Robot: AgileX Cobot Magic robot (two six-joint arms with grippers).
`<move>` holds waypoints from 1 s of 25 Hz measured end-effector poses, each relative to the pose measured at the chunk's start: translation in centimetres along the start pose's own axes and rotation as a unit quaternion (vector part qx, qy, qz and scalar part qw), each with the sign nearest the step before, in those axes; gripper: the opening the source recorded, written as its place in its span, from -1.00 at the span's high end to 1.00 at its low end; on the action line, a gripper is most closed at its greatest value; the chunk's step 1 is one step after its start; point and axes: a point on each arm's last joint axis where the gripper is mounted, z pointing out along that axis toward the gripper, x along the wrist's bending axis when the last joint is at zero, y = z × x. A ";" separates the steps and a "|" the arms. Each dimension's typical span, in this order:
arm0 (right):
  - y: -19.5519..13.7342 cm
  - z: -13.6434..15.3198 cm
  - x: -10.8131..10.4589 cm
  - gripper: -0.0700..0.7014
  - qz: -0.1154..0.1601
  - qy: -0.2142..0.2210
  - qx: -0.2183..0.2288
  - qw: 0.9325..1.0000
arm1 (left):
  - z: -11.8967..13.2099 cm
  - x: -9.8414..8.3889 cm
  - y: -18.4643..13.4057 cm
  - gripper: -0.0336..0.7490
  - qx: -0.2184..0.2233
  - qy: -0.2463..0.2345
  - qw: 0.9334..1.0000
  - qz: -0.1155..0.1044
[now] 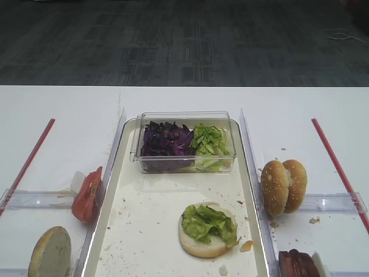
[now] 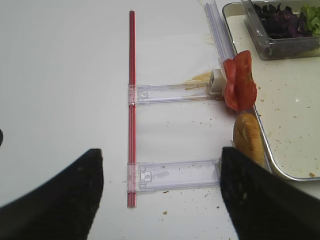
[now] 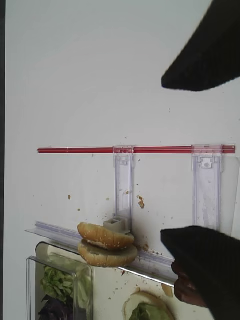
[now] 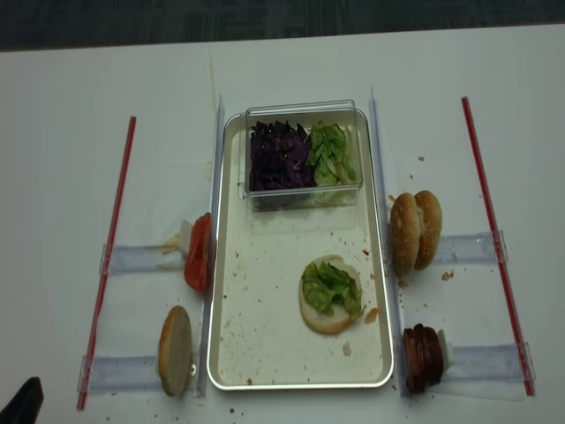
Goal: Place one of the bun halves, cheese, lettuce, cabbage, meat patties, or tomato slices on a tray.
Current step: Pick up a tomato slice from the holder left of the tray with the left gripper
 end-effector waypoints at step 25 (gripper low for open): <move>0.0 0.0 0.0 -0.71 -0.001 0.000 0.000 1.000 | 0.0 0.0 0.0 -0.34 0.000 0.000 1.000 0.000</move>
